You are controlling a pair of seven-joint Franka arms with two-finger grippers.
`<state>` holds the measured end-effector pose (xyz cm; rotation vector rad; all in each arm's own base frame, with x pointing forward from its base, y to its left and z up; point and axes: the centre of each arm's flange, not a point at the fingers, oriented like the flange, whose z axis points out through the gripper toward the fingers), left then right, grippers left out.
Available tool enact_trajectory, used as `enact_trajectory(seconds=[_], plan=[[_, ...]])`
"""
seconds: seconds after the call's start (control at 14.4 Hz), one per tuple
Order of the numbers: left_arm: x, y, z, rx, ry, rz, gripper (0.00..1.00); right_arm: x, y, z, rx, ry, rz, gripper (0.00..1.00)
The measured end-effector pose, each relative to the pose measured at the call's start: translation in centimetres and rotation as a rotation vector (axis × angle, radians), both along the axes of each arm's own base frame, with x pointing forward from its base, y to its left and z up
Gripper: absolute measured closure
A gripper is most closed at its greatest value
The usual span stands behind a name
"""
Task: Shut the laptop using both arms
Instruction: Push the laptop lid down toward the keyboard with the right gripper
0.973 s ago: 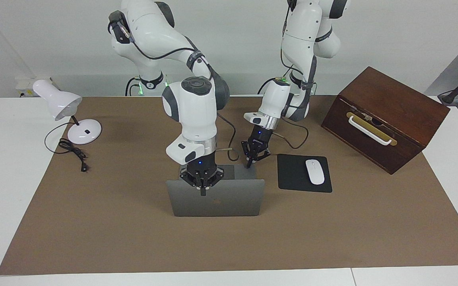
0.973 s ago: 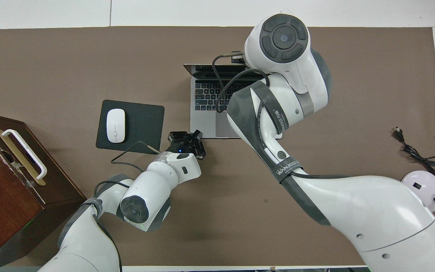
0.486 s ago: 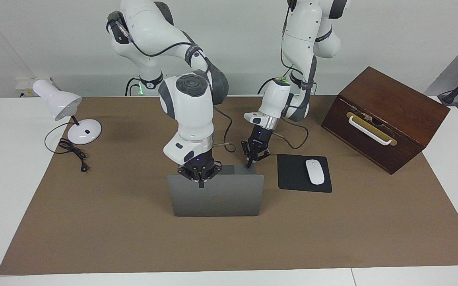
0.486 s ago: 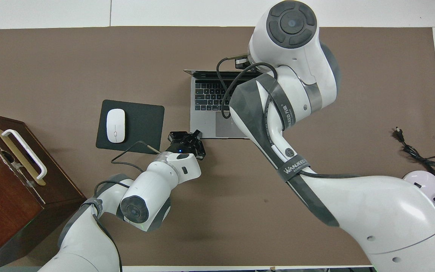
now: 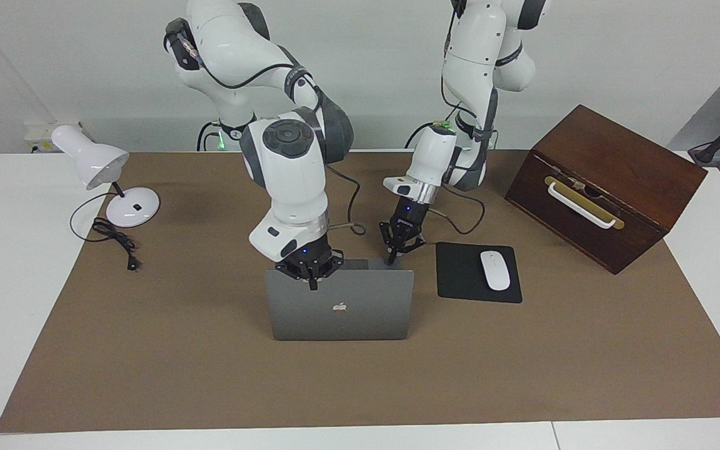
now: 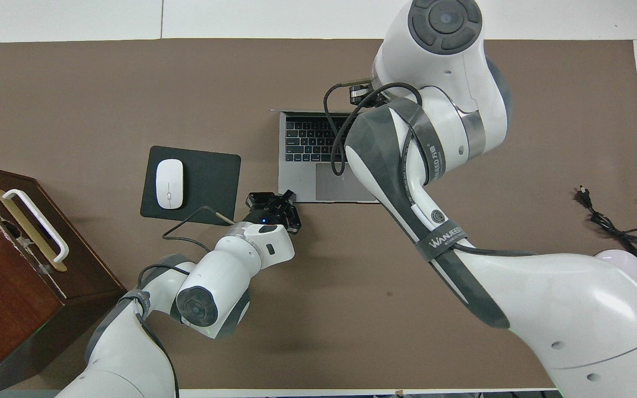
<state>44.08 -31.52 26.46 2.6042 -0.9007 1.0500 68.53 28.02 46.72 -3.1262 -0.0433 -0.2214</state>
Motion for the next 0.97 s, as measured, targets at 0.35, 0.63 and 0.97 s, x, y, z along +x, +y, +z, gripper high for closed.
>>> enact_trajectory(seconds=[0.35, 0.63, 0.97], plan=[[0.0, 0.0, 0.0, 0.000, 0.000, 0.000, 0.99, -0.8, -0.2, -0.7, 0.012, 0.092, -0.014, 0.99], [0.0, 0.0, 0.0, 0.000, -0.001, 0.000, 0.99, -1.3, -0.3, -1.2, 0.024, 0.150, -0.026, 0.99], [0.0, 0.0, 0.0, 0.000, -0.001, 0.000, 0.99, -1.6, -0.1, -1.8, 0.044, 0.192, -0.060, 0.99]])
